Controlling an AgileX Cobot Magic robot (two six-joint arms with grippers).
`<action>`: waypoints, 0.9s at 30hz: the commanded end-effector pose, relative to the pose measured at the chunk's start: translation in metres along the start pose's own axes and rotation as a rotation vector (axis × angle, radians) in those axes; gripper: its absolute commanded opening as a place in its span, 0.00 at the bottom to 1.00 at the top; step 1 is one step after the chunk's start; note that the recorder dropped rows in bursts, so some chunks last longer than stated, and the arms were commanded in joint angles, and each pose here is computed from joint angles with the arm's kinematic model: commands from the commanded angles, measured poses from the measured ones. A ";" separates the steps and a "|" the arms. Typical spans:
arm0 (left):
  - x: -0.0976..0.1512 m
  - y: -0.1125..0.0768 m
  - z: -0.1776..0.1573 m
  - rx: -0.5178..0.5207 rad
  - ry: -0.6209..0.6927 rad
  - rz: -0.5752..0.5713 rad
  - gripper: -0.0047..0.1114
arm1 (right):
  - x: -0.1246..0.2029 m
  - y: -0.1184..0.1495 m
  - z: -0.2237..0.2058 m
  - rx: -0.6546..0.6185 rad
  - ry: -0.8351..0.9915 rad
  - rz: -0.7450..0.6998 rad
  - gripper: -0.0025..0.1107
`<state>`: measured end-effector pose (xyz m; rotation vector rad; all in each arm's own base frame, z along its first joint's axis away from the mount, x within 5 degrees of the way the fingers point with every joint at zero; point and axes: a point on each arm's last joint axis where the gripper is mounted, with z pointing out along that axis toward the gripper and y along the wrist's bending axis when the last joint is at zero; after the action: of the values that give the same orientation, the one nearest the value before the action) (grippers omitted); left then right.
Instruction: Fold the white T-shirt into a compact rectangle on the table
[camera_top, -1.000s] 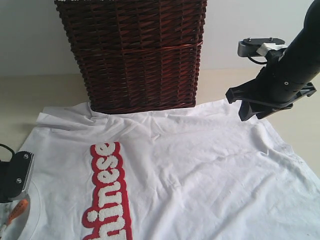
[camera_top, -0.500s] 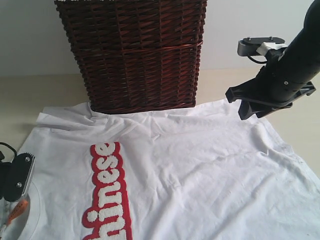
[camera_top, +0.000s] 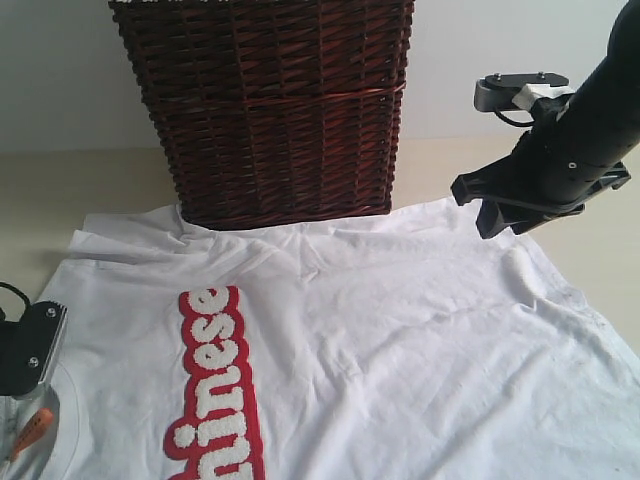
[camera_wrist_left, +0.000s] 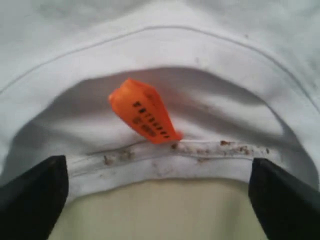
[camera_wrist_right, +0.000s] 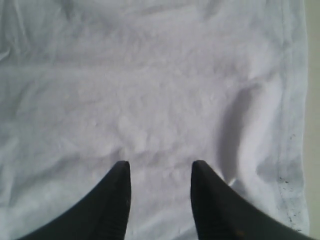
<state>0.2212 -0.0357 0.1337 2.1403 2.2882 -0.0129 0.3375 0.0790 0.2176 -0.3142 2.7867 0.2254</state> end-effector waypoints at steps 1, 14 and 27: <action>-0.001 -0.003 -0.002 0.043 -0.022 -0.034 0.84 | 0.000 0.000 -0.002 0.002 -0.004 -0.012 0.36; 0.003 -0.003 0.010 -0.016 -0.033 -0.053 0.84 | 0.000 0.000 -0.002 0.001 0.002 -0.012 0.36; 0.006 -0.006 0.023 0.093 -0.063 -0.103 0.84 | -0.001 0.000 -0.002 0.003 -0.011 -0.020 0.36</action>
<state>0.2202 -0.0296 0.1165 2.0220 2.3617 -0.1063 0.3372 0.0790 0.2175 -0.3248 2.7889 0.2241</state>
